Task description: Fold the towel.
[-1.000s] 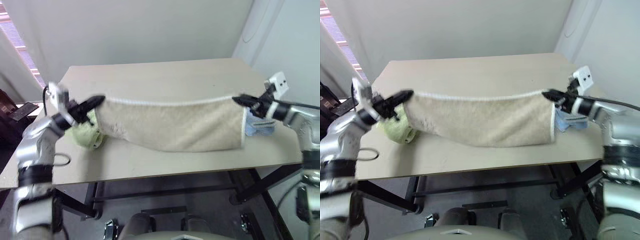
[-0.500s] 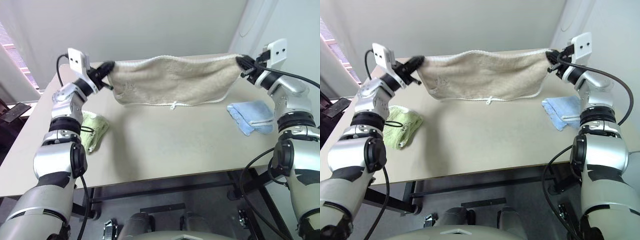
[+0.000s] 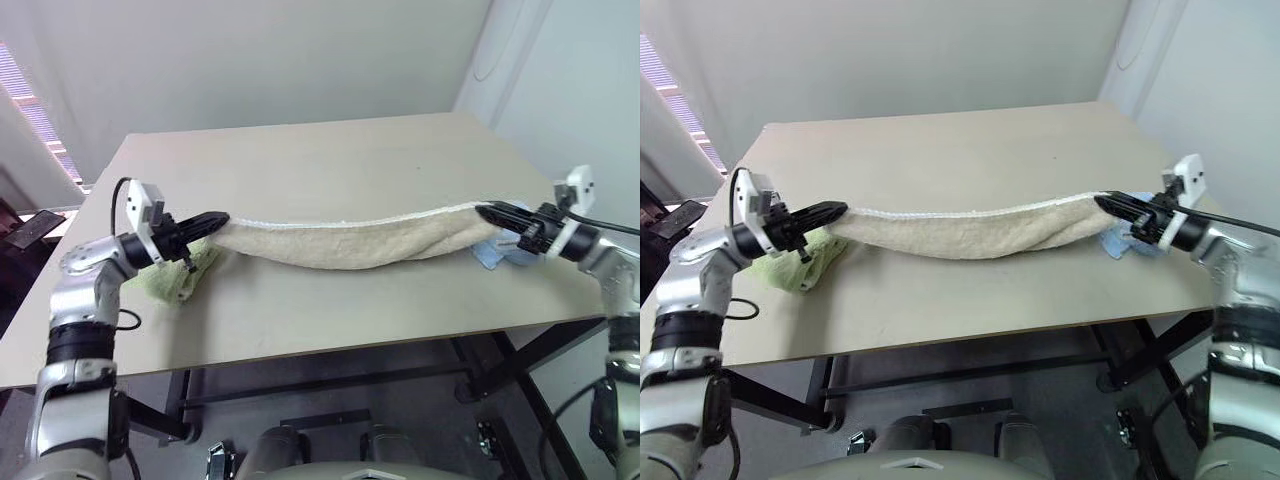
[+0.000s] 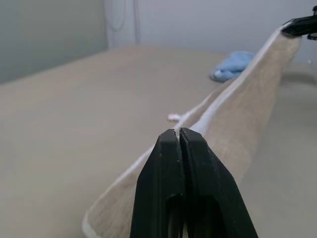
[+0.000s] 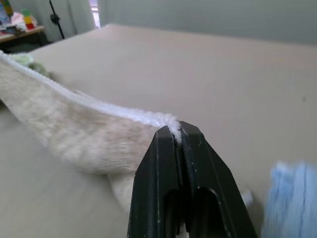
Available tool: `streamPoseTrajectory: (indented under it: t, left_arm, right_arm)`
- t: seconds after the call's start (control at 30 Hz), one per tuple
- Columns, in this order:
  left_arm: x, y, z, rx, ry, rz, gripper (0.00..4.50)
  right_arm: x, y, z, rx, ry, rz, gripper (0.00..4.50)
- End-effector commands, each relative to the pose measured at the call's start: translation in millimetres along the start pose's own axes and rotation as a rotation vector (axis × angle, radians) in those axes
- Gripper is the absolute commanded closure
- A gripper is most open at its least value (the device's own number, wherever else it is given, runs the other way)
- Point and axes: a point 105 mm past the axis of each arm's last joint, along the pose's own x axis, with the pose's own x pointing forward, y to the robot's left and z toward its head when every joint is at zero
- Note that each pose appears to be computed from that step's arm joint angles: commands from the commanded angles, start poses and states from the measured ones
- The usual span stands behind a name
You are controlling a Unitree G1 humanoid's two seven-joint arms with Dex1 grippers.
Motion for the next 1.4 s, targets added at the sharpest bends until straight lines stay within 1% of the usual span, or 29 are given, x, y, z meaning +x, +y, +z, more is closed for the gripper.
streamPoseTrajectory:
  t: [0.03,0.17,0.3,0.37,0.5,0.6,0.7,0.77,0.9,0.97,1.07,1.2,1.3,1.4]
  left_arm:
    - [-12,-10,12,0.021,-0.017,0.002,4.50]
    - [-23,-22,0,-0.011,0.021,0.016,4.50]
    - [-38,-32,-16,-0.055,0.076,0.031,4.50]
    - [-44,-38,-19,-0.073,0.089,0.024,4.50]
    - [-56,-44,-24,-0.085,0.124,0.034,4.50]
    - [-61,-46,-31,-0.092,0.142,0.050,4.50]
    - [-57,-47,-39,-0.093,0.147,0.055,4.50]
    - [-52,-42,-40,-0.103,0.115,0.085,4.50]
    - [-41,-18,-40,-0.088,0.051,0.197,4.50]
    - [-32,-8,-39,-0.090,0.025,0.228,4.50]
    - [-17,2,-40,-0.082,0.007,0.249,4.50]
    - [2,17,-43,-0.068,0.021,0.263,4.50]
    - [7,20,-44,-0.067,0.018,0.262,4.50]
    - [13,21,-52,-0.079,0.029,0.256,4.50]
  right_arm:
    - [-13,17,4,-0.019,0.003,0.044,4.48]
    - [-25,24,-11,0.008,0.050,0.029,4.48]
    - [-38,33,-30,0.021,0.139,0.042,4.48]
    - [-45,36,-37,0.023,0.174,0.047,4.48]
    - [-56,34,-38,0.017,0.203,0.033,4.48]
    - [-56,30,-37,0.008,0.205,0.021,4.48]
    - [-48,28,-37,0.007,0.195,0.027,4.48]
    - [-38,23,-34,0.012,0.151,0.017,4.48]
    - [-17,6,-23,0.016,0.050,-0.048,4.48]
    - [-7,-4,-25,0.012,0.028,-0.090,4.48]
    - [10,-10,-30,0.014,0.016,-0.109,4.48]
    - [33,-10,-43,0.022,0.035,-0.103,4.48]
    - [40,-14,-49,0.016,0.050,-0.120,4.48]
    - [52,-21,-56,0.020,0.068,-0.160,4.48]
